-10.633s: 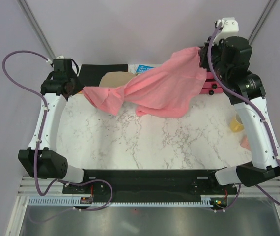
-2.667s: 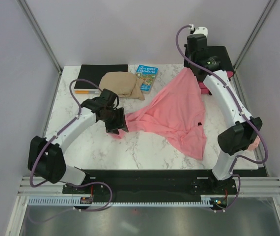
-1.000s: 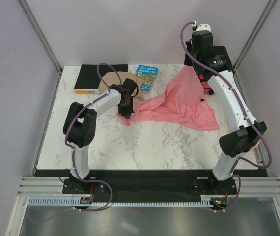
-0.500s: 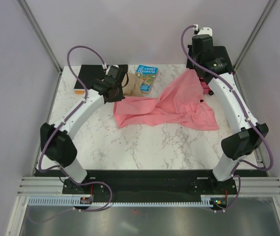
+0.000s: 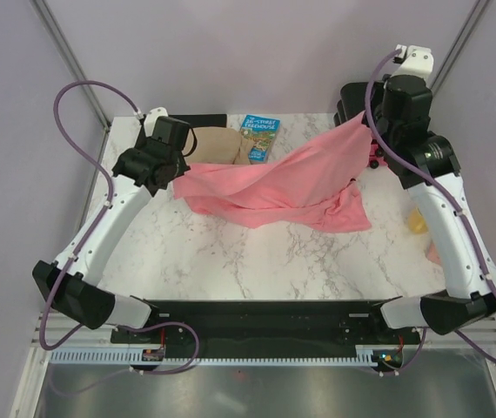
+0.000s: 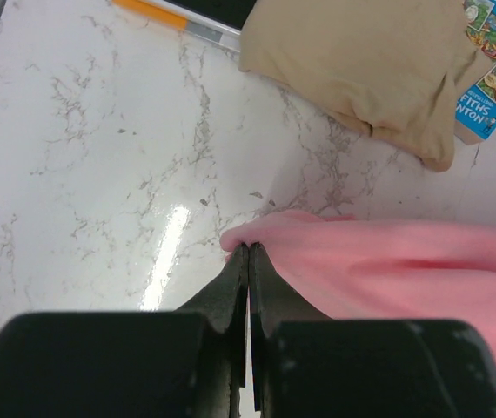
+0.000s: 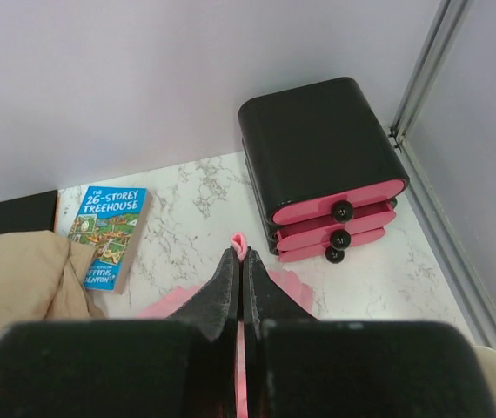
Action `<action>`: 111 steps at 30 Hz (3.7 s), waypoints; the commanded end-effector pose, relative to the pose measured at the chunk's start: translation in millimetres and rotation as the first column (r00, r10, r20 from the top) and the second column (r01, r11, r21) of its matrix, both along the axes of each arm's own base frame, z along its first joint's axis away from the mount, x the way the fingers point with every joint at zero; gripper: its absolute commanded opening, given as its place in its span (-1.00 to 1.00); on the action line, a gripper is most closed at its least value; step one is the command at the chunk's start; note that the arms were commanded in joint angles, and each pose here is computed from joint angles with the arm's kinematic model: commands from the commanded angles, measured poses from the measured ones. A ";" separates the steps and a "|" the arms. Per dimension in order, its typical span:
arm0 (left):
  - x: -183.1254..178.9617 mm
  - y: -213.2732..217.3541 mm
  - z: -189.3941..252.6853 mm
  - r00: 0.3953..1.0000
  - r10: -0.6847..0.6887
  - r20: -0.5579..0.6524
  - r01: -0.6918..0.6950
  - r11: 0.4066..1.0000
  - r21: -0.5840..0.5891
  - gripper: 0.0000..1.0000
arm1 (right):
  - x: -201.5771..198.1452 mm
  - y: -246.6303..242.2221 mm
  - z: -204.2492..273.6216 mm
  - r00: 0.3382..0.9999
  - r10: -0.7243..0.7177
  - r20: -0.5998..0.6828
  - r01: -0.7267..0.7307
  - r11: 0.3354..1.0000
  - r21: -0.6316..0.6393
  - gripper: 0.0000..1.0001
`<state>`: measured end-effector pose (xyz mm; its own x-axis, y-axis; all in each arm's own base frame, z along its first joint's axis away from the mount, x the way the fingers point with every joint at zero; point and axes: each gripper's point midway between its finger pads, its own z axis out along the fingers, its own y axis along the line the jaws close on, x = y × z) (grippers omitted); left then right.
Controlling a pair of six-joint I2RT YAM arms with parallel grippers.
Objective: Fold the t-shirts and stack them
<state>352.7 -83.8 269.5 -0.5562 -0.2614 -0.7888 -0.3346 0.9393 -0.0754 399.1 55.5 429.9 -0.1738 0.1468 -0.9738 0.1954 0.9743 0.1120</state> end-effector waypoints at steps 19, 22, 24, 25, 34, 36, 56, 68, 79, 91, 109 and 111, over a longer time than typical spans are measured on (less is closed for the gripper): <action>-101.1 52.2 83.2 0.964 0.039 0.264 -0.007 0.993 -0.121 -0.96 | -133.4 24.6 99.1 0.899 0.277 0.340 -0.367 0.899 0.238 -1.00; -104.9 54.6 88.9 0.952 0.025 0.304 0.011 0.993 -0.116 -0.96 | -145.9 21.7 111.6 0.881 0.277 0.385 -0.384 0.892 0.238 -1.00; -103.0 53.5 87.7 0.954 0.017 0.300 0.016 0.994 -0.107 -0.96 | -145.1 23.3 117.1 0.884 0.283 0.373 -0.387 0.890 0.241 -1.00; -101.0 52.9 85.7 0.956 0.016 0.292 0.015 0.995 -0.102 -0.96 | -141.8 25.5 116.9 0.888 0.290 0.357 -0.388 0.889 0.243 -1.00; -22.1 26.8 26.0 0.996 0.007 0.091 -0.001 0.998 -0.066 -0.96 | -67.2 47.6 78.3 0.932 0.307 0.193 -0.346 0.914 0.214 -1.00; 6.8 22.7 1.6 1.000 0.009 0.027 -0.008 0.998 -0.070 -0.96 | -37.0 57.8 51.2 0.941 0.318 0.119 -0.337 0.919 0.205 -1.00; 140.6 36.9 -180.2 0.934 0.041 -0.356 -0.045 0.999 -0.004 -0.56 | 95.8 102.9 -128.5 0.920 0.339 -0.198 -0.313 0.938 0.150 -1.00; 108.8 45.7 -176.8 0.915 0.018 -0.402 -0.015 1.000 0.009 0.10 | 101.7 104.3 -154.8 0.911 0.332 -0.245 -0.303 0.941 0.150 -1.00; 95.9 50.5 -210.9 0.890 0.003 -0.456 -0.002 1.000 0.004 0.09 | 103.3 107.2 -146.4 0.911 0.345 -0.226 -0.315 0.936 0.157 -1.00; 92.8 55.0 -231.5 0.869 0.012 -0.494 -0.017 1.000 -0.006 0.08 | 102.1 104.8 -143.6 0.912 0.340 -0.231 -0.315 0.939 0.141 -1.00; 87.2 52.8 -256.8 0.839 0.000 -0.544 -0.024 0.999 -0.037 0.08 | 97.7 98.1 -140.3 0.914 0.333 -0.232 -0.310 0.942 0.130 -1.00; 87.1 53.1 -259.0 0.837 0.002 -0.547 -0.027 0.999 -0.038 0.05 | 97.8 97.8 -139.3 0.914 0.334 -0.231 -0.312 0.941 0.130 -1.00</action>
<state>436.8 -31.5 21.4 -0.8821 -0.3070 -0.3574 -0.3594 0.9289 0.0891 493.6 156.7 259.4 -0.5242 0.1167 -0.8436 -0.0825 0.9789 0.1868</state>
